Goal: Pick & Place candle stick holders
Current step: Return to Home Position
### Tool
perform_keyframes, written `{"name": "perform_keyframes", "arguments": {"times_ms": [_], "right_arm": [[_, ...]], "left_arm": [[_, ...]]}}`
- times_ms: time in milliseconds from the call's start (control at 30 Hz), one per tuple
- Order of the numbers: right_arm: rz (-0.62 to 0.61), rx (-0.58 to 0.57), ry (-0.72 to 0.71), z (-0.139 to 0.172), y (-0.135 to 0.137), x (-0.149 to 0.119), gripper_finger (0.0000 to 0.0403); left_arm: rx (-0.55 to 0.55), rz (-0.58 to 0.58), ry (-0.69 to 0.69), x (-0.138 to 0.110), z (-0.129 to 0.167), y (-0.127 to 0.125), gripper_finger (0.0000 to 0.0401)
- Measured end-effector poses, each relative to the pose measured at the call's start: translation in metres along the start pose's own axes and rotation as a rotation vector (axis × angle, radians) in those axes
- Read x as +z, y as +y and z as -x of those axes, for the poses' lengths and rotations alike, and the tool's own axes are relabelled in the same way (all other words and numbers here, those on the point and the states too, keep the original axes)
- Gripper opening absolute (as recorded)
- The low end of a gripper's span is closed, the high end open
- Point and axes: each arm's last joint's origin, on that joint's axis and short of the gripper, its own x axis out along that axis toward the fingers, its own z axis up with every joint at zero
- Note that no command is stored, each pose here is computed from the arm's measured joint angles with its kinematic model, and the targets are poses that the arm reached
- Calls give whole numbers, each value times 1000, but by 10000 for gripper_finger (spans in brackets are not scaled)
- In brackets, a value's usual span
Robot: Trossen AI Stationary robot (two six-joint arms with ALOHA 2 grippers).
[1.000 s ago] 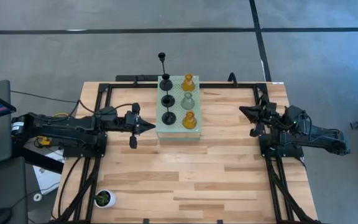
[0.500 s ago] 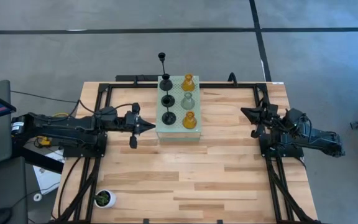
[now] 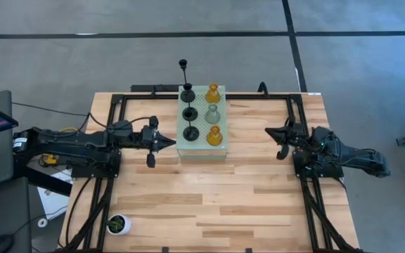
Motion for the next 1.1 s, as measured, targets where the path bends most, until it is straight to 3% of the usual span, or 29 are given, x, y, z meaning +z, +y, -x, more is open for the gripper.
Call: {"name": "perform_keyframes", "arguments": {"times_ms": [367, 567, 1100], "right_arm": [[-16, 80, -12, -6, 1, -22, 0], [1, 226, 44, -4, 8, -27, 0], [46, 259, 51, -3, 12, -28, 0]], "left_arm": [[1, 0, 0, 0, 0, 0, 8], [1, 0, 0, 0, 0, 0, 8], [1, 0, -1, 0, 0, 0, 8]]}}
